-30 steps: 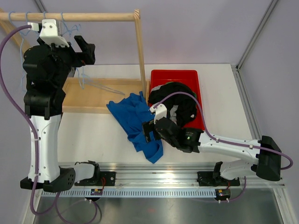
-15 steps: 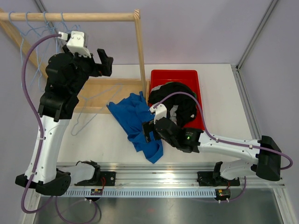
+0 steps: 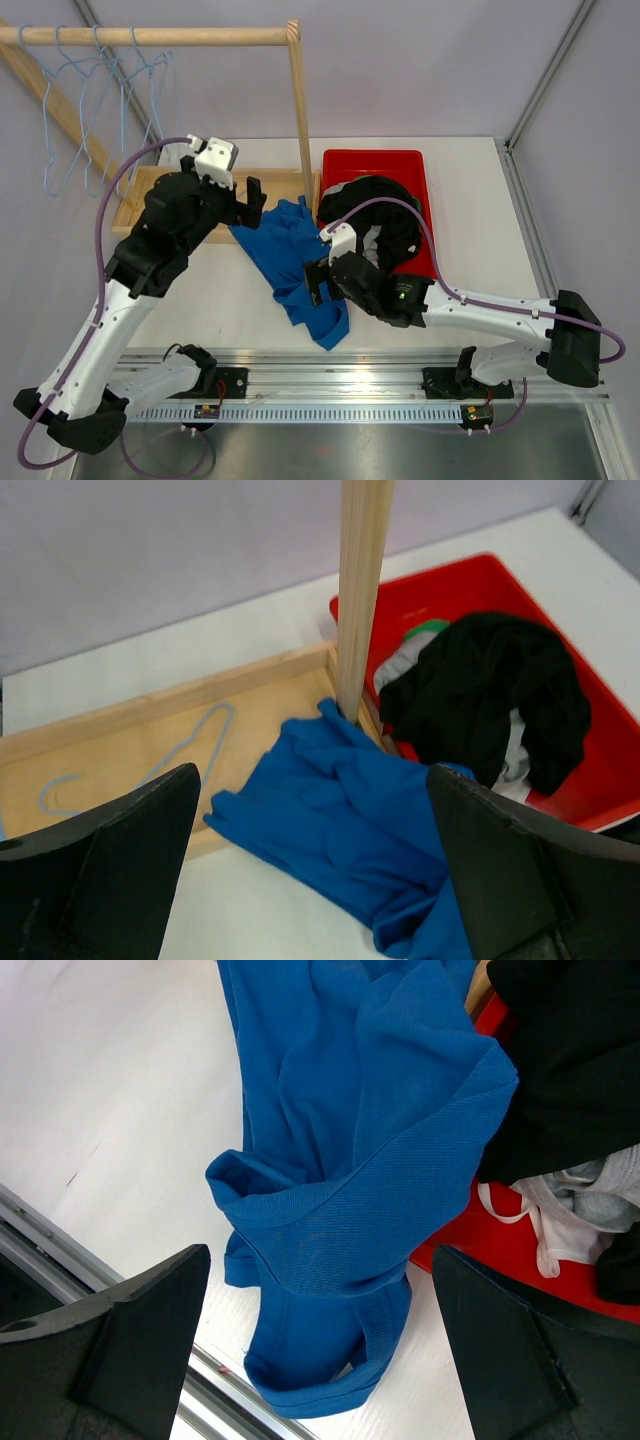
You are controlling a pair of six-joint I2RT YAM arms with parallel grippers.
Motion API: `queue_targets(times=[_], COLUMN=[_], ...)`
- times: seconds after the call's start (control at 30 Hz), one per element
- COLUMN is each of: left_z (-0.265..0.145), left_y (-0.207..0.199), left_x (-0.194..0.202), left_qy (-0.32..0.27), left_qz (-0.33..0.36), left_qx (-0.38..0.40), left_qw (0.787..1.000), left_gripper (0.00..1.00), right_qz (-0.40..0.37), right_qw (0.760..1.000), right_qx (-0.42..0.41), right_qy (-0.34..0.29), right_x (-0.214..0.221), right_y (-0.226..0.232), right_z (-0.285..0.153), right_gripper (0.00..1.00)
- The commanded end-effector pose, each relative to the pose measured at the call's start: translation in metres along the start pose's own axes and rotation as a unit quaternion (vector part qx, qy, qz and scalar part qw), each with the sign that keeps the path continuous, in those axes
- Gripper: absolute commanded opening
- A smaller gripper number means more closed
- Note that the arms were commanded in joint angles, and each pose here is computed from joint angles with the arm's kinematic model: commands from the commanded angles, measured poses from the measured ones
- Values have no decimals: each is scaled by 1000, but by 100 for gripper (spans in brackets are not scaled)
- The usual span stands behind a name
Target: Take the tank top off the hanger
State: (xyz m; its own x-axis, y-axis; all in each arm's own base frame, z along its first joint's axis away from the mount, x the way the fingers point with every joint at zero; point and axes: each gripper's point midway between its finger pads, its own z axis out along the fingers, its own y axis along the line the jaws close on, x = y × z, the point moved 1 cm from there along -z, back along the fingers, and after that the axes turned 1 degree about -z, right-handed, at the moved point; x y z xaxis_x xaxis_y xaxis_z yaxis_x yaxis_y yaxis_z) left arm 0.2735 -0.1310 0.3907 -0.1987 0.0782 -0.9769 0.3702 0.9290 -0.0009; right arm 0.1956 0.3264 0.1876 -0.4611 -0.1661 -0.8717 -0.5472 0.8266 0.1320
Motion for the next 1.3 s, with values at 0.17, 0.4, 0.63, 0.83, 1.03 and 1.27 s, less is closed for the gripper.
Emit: queue_targets(times=[0.17, 0.4, 0.63, 0.83, 1.03, 1.27], left_z=[10, 35, 67, 83, 83, 78], left_y=[4, 11, 51, 83, 125, 174], left_x=[89, 142, 175, 197, 217, 238], left_qy=[110, 203, 255, 288, 301, 309], left_qz=[34, 45, -16, -36, -71, -108], left_qx=[-7, -24, -47, -82, -134, -196], left_qw=[993, 978, 966, 953, 942, 924], left_gripper=[99, 99, 99, 97, 95, 93], right_qz=[23, 30, 32, 29, 33, 36], right_qw=[999, 999, 998, 998, 997, 996], right_qx=[-8, -14, -22, -32, -41, -48], right_qy=[-24, -29, -44, -49, -58, -69], right_x=[-7, -4, -9, -12, -15, -16], right_y=[0, -4, -7, -8, -10, -14], right_z=[-7, -11, -22, -29, -38, -48], right_gripper=[100, 100, 99, 99, 100, 99])
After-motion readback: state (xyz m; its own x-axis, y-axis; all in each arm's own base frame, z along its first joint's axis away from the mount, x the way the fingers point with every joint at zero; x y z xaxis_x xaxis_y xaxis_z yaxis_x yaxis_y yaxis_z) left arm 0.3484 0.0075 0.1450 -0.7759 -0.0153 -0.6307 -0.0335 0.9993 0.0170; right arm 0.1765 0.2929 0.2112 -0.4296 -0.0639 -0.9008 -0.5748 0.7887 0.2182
